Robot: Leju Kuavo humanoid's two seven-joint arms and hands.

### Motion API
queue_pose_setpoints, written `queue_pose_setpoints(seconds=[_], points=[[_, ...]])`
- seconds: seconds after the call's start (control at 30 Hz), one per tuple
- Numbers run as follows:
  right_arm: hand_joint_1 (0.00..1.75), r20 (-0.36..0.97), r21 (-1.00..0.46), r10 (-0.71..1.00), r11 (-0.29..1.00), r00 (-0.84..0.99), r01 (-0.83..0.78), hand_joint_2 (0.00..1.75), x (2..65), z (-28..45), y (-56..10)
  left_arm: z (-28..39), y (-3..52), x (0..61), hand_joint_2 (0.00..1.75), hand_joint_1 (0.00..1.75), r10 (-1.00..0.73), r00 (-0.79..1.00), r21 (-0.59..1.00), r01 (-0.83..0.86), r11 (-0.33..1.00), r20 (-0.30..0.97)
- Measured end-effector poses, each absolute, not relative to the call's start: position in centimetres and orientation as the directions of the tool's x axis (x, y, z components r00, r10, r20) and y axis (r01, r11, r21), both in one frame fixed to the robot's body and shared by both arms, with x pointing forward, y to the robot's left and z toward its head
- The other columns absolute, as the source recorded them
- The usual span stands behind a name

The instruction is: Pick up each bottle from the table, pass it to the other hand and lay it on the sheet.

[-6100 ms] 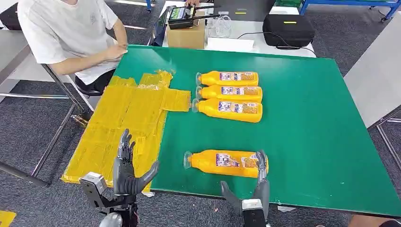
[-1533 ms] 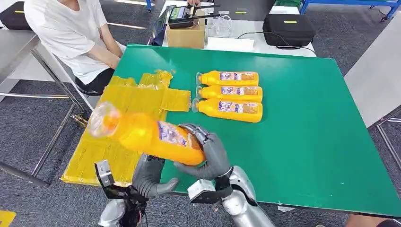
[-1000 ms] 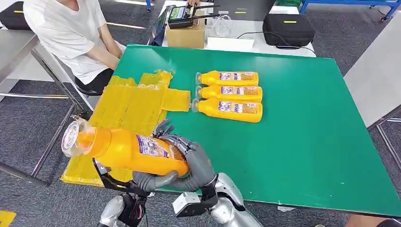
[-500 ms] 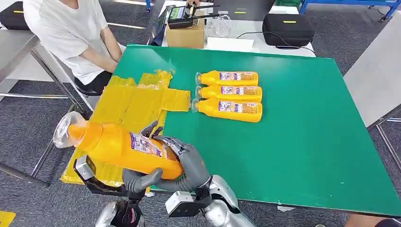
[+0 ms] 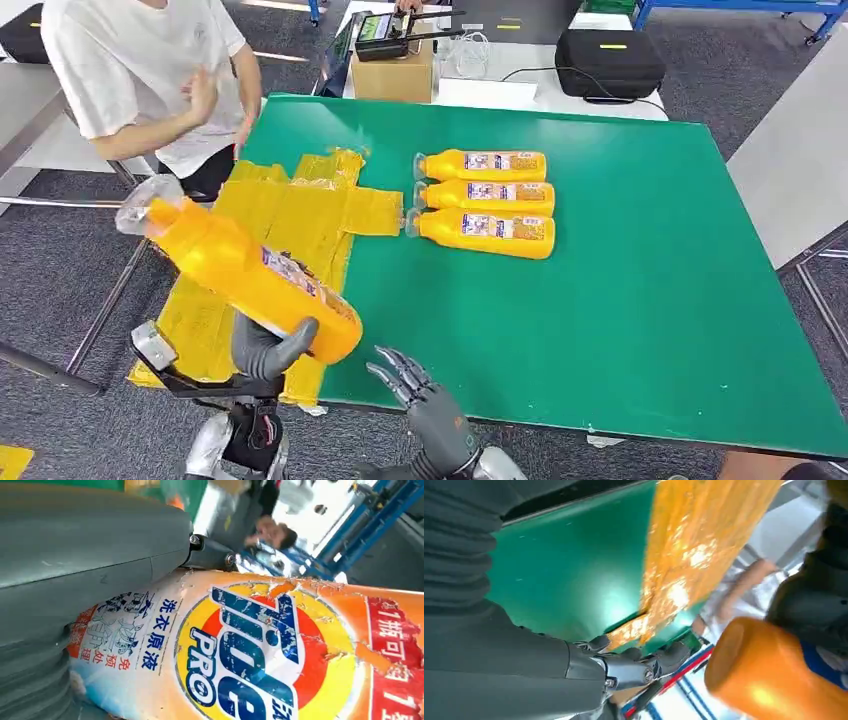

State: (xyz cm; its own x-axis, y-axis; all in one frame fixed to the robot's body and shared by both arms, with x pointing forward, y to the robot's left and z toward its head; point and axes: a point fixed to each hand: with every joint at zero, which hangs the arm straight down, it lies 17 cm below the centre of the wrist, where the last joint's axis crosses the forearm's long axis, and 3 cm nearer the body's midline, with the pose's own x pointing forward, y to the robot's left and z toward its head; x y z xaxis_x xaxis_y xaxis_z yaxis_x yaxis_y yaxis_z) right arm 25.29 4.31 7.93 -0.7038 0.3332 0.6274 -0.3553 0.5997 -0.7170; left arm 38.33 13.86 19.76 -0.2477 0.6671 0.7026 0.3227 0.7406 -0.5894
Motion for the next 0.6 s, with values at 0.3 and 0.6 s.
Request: queue_pose_setpoints(seconds=[0.3,0.6], points=[[0.00,0.621,-0.716,0.357,0.620,-0.698,-0.321,0.00,25.3,7.9,2.5,16.7,15.1,39.6,1.75,1.75,0.050,-0.374,-0.023,0.076,0.997,0.926],[0.00,0.607,-0.716,0.337,0.624,-0.720,-0.312,0.00,25.2,8.6,2.3,11.3,15.4,40.5,1.75,1.66,-0.431,-0.325,0.461,0.017,0.887,0.842]])
